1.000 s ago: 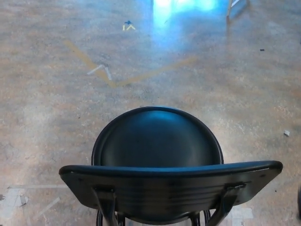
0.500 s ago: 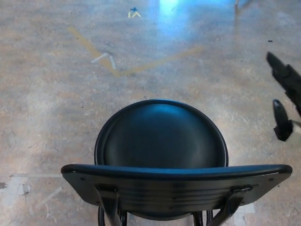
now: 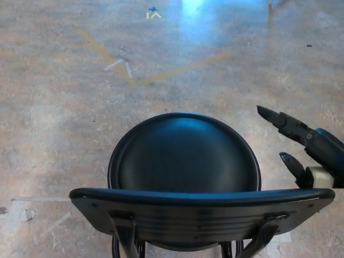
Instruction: Use the right hand to rotate the back of the chair to its left.
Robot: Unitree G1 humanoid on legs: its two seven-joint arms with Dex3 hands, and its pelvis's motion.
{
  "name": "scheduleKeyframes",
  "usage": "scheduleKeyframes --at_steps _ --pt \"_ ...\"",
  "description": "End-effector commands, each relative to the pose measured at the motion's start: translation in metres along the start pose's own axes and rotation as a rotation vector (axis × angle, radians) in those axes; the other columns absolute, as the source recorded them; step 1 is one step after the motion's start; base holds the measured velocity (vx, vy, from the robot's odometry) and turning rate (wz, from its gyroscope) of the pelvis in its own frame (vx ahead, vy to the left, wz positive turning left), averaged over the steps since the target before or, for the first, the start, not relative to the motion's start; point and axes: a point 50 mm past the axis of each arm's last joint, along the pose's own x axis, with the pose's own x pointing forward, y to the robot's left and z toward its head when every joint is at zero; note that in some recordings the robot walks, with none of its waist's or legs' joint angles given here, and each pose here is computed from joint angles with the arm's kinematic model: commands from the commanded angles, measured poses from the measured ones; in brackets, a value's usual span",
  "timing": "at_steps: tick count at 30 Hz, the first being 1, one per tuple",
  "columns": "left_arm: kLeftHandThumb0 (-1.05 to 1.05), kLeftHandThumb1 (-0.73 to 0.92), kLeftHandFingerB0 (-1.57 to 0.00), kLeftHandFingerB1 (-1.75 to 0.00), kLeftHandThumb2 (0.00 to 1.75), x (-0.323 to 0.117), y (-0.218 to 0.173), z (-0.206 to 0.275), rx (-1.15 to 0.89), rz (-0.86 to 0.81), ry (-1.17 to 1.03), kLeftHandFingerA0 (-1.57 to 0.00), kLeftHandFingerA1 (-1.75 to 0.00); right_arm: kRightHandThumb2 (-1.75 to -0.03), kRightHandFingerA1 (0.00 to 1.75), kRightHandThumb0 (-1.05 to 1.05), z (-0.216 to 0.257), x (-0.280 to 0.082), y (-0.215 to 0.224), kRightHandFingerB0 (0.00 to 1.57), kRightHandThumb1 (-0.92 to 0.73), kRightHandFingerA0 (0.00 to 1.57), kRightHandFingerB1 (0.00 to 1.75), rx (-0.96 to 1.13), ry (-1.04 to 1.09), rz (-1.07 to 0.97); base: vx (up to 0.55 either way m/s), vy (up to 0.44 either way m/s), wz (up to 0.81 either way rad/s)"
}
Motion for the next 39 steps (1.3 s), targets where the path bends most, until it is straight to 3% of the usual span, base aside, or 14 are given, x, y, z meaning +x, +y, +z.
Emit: scheduleKeyframes --at_steps 1,8,16,20,22,24,28,30,36,37,39 --pt "-0.83 0.47 -0.47 -0.35 0.56 -0.005 0.002 -0.006 -0.01 0.007 0.011 -0.46 -0.4 -0.93 0.12 -0.92 -0.015 -0.014 -0.008 0.0 -0.5 0.0 0.0 0.003 0.071 0.033 0.0 0.0 0.0" --pt "-0.81 0.47 -0.46 -0.35 0.56 -0.005 -0.002 -0.008 -0.009 -0.006 0.013 -0.47 -0.38 -0.96 0.11 -0.96 -0.037 -0.041 -0.041 0.0 -0.54 0.0 0.0 0.026 0.158 -0.079 0.0 0.0 0.0" --pt "-0.82 0.47 -0.46 -0.35 0.56 -0.005 -0.002 -0.007 -0.011 -0.009 0.008 -0.47 -0.39 -0.88 0.11 -0.9 -0.044 -0.056 -0.047 0.0 -0.51 0.0 0.0 0.034 0.205 -0.097 0.0 0.0 0.0" --pt "-0.86 0.41 -0.47 -0.36 0.62 -0.002 -0.003 -0.004 -0.008 -0.014 0.006 -0.47 -0.4 -0.92 0.11 -0.94 -0.046 -0.063 -0.031 0.0 -0.53 0.0 0.0 0.025 0.206 -0.06 0.0 0.0 0.0" --pt "-0.85 0.47 -0.47 -0.35 0.56 0.0 -0.003 -0.002 -0.013 -0.014 0.002 -0.49 -0.39 -0.9 0.11 -0.92 -0.044 -0.065 -0.001 0.0 -0.51 0.0 0.0 0.026 0.179 -0.016 0.0 0.0 0.0" --pt "-0.89 0.42 -0.45 -0.35 0.61 0.0 -0.004 -0.001 0.004 -0.018 -0.003 -0.48 -0.4 -0.91 0.14 -0.9 -0.041 -0.066 0.016 0.0 -0.49 0.0 0.01 0.001 0.168 0.025 0.0 0.0 0.0" --pt "-0.89 0.42 -0.45 -0.35 0.61 0.0 -0.005 -0.001 0.006 -0.018 -0.003 -0.48 -0.4 -0.91 0.14 -0.9 -0.041 -0.066 0.018 0.0 -0.49 0.0 0.01 -0.006 0.167 0.026 0.0 0.0 0.0" --pt "-0.89 0.42 -0.46 -0.35 0.61 0.0 -0.004 -0.001 0.012 -0.012 -0.001 -0.47 -0.4 -0.93 0.14 -0.91 -0.029 -0.068 0.061 0.0 -0.49 0.0 0.0 0.01 0.146 0.163 0.0 0.0 0.0" --pt "-0.89 0.42 -0.46 -0.36 0.61 0.0 -0.004 0.0 0.013 -0.009 -0.003 -0.47 -0.4 -0.92 0.15 -0.9 -0.024 -0.068 0.071 0.0 -0.49 0.0 0.0 0.001 0.144 0.188 0.0 0.0 0.0" --pt "-0.87 0.42 -0.45 -0.35 0.6 0.001 -0.005 -0.001 0.004 -0.013 0.001 -0.46 -0.39 -0.91 0.15 -0.89 -0.013 -0.067 0.097 0.0 -0.48 0.0 0.0 0.002 0.107 0.282 0.0 0.0 0.0" --pt "-0.87 0.42 -0.45 -0.35 0.6 0.001 -0.005 -0.001 0.001 -0.015 0.003 -0.46 -0.39 -0.91 0.15 -0.89 -0.007 -0.067 0.109 0.0 -0.48 0.0 0.0 0.001 0.092 0.32 0.0 0.0 0.0"
